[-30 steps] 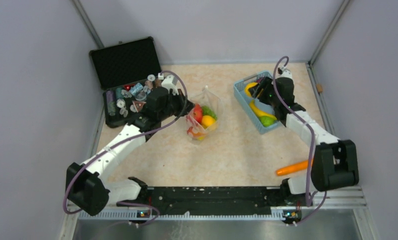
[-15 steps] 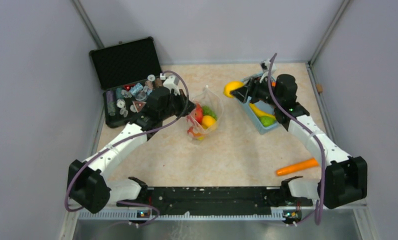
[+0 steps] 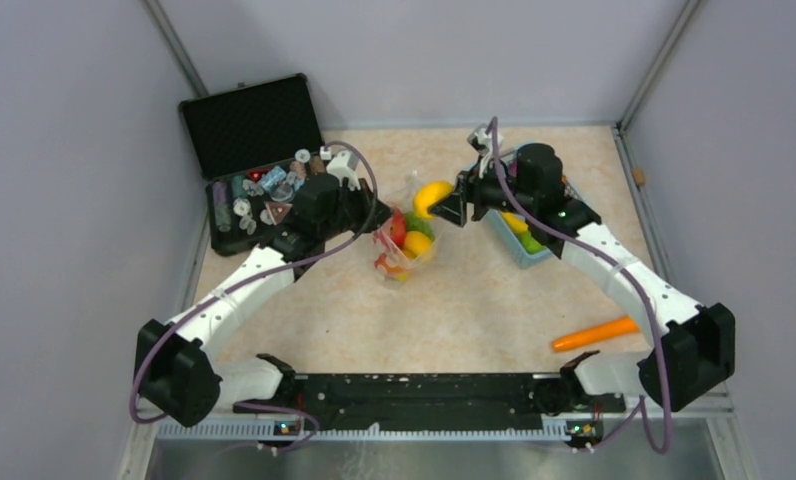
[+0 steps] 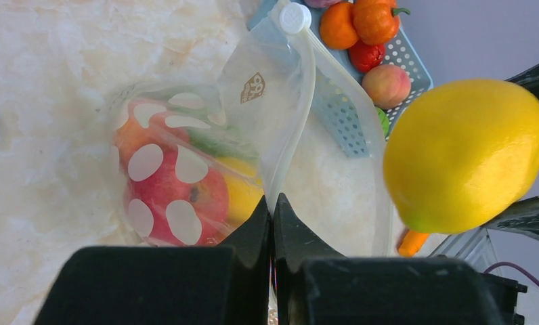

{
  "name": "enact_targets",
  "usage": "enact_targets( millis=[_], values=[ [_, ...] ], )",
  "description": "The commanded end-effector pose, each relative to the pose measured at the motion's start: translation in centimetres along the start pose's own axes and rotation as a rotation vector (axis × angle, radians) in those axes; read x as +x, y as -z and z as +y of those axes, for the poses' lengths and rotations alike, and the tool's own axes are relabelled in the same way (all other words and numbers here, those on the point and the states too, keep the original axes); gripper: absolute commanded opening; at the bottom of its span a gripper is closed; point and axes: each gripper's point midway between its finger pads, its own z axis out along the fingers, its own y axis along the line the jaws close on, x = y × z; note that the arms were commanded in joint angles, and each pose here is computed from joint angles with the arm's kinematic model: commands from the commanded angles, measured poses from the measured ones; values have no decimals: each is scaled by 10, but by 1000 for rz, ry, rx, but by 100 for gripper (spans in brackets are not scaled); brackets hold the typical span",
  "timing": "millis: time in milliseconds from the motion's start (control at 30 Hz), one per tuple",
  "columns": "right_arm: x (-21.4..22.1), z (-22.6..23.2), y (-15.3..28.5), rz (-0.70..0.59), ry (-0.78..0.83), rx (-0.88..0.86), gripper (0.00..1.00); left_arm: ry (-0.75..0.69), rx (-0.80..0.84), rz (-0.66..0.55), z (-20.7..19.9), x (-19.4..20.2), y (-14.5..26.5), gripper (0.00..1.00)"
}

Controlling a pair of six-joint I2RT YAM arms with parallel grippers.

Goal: Place the food in the zip-top bag and seal the zipper
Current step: Place the fake fruit in the zipper food storage bag.

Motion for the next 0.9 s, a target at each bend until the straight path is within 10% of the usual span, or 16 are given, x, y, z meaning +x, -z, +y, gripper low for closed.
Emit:
enact_targets(
  millis=[0, 867],
  values=[
    [-12, 1, -10, 13, 74, 39, 42, -6, 54, -57, -15, -18, 4, 0],
    [-23, -6, -27, -14, 134, 247, 83, -4, 63, -64, -17, -19, 5, 0]
  ],
)
